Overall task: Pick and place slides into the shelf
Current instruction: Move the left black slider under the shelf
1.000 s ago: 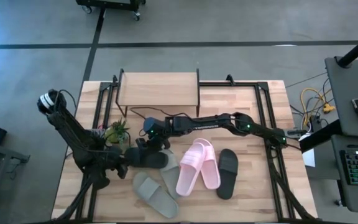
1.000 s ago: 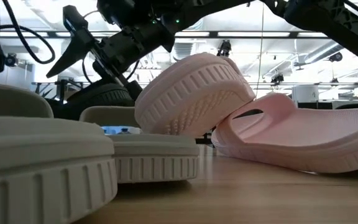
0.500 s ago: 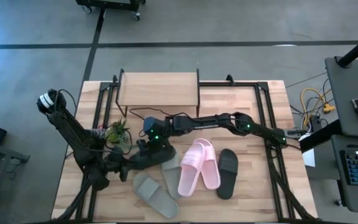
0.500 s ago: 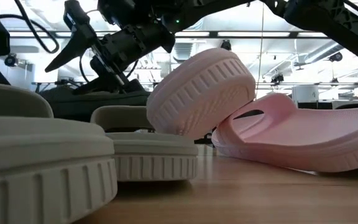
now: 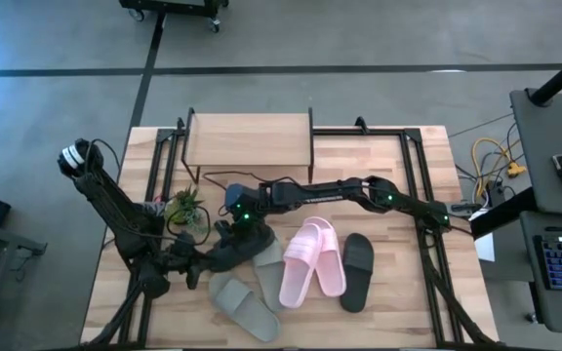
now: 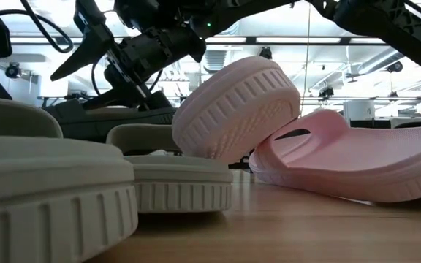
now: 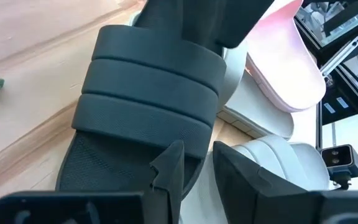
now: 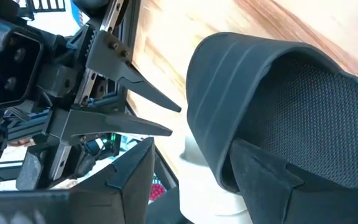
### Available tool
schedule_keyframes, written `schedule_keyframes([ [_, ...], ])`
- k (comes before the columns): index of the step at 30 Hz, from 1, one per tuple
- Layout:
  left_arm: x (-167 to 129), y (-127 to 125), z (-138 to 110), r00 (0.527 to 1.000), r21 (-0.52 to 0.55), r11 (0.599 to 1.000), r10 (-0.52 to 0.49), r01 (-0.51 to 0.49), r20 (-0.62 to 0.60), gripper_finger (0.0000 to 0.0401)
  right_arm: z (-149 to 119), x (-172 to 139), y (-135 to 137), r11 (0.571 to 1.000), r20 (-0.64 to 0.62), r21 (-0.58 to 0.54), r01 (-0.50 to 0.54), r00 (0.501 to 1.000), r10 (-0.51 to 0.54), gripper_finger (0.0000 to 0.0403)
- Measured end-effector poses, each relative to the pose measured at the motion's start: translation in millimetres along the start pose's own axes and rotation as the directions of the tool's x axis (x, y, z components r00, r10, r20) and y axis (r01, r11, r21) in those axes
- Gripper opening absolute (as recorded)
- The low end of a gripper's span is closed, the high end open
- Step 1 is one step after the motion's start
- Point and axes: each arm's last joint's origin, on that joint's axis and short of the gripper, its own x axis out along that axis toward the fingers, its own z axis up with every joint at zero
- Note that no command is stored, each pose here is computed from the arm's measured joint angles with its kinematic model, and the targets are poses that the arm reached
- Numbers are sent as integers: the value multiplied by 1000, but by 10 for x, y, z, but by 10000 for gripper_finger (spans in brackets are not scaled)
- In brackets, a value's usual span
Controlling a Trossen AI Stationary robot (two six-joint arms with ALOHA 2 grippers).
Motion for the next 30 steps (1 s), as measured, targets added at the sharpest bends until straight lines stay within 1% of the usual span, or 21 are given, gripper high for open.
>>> schedule_keyframes([
  [11, 17, 33, 15, 999, 2, 1000, 13, -13, 41, 72, -9, 4, 0, 1000, -6, -10, 2, 1000, -2, 201],
  [15, 37, 41, 35, 998, -2, 1000, 25, -25, 57, 72, -28, 26, -29, 1000, -14, -9, 19, 1000, -20, 201],
  [19, 42, 41, 42, 997, -4, 1000, 27, -27, 67, 72, -30, 59, -106, 998, -21, 15, 61, 998, -61, 201],
  [23, 40, 31, 45, 997, -6, 1000, 25, -24, 67, 72, -25, 68, -125, 997, -9, 19, 72, 997, -72, 199],
  [26, 36, 29, 49, 998, -9, 1000, 23, -22, 66, 72, -16, 70, -135, 996, 17, 21, 84, 996, -84, 181],
  [30, 27, 24, 58, 998, -15, 1000, 17, -16, 64, 72, -6, 65, -138, 996, 24, 22, 85, 996, -85, 132],
])
